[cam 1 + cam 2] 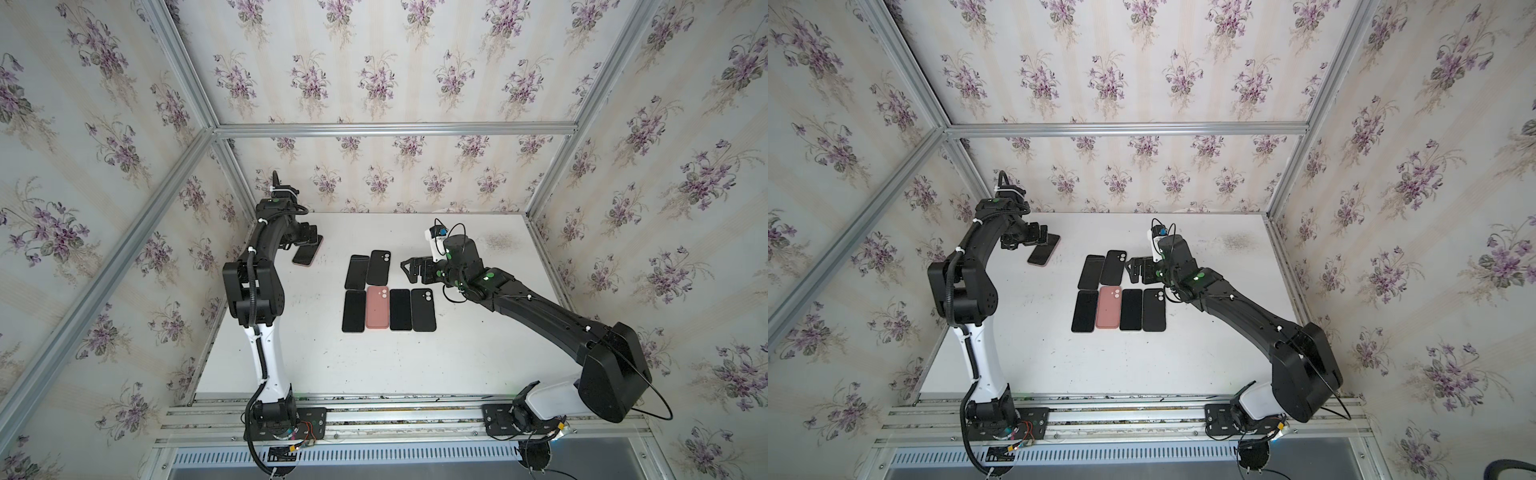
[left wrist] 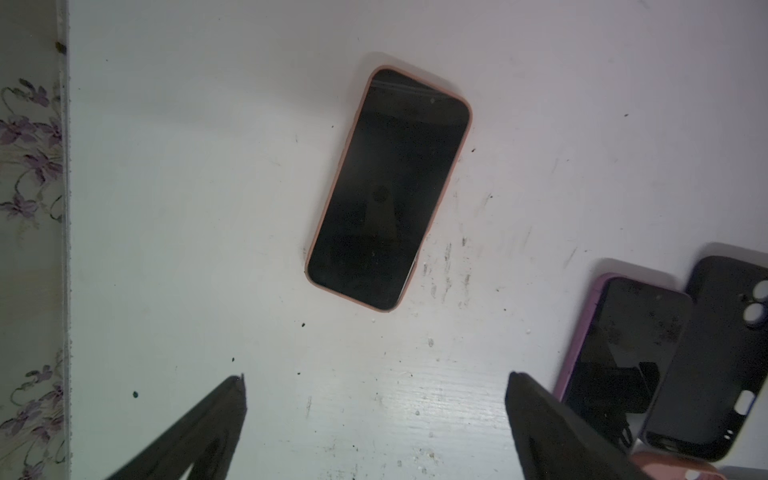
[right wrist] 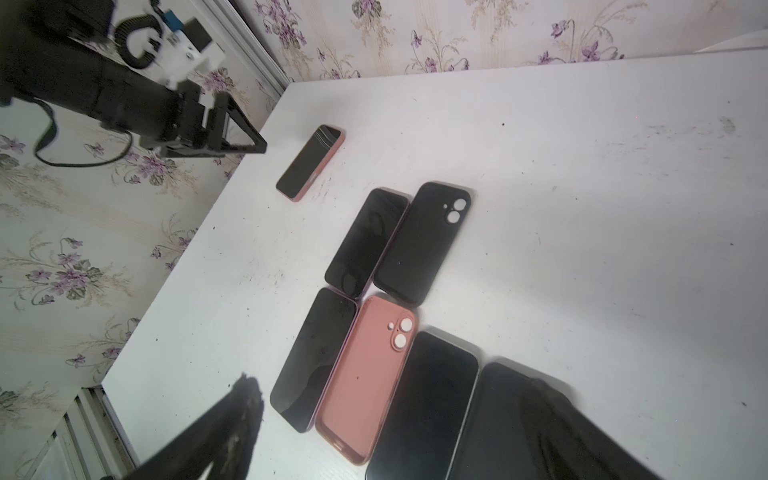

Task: Take the phone out of the phone case
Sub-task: 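Move left gripper over the pink-framed phone while right arm draws back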

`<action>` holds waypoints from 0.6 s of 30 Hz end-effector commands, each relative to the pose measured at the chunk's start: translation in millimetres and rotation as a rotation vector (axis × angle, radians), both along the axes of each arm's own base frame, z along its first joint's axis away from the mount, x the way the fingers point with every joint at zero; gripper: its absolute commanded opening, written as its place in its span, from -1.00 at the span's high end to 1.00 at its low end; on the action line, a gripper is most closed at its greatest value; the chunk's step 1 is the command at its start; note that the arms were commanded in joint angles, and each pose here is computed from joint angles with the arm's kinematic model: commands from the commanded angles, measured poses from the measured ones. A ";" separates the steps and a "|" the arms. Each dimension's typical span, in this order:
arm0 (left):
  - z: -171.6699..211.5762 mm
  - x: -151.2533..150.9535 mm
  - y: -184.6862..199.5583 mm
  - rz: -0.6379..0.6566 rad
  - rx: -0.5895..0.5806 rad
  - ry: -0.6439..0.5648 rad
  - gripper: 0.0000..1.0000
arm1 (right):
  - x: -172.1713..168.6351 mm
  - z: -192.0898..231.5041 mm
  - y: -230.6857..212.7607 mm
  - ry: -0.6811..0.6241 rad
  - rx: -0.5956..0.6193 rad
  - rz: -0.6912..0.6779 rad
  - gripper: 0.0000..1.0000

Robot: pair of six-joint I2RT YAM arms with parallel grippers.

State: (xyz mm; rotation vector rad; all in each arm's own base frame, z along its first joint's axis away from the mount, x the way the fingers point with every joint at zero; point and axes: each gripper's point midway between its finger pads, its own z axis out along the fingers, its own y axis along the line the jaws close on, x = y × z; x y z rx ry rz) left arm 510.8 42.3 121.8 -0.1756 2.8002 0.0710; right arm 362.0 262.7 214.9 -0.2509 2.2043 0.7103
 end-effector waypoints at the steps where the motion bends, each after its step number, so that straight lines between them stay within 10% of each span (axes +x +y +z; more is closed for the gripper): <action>1: -7.4 1.7 1.1 -0.052 0.022 0.043 -0.99 | 5.9 17.8 12.6 -0.027 0.045 0.034 -0.99; 18: -55.2 47.9 -2.1 -0.052 -0.019 0.032 -0.99 | 27.1 30.9 34.3 -0.017 0.092 0.055 -0.99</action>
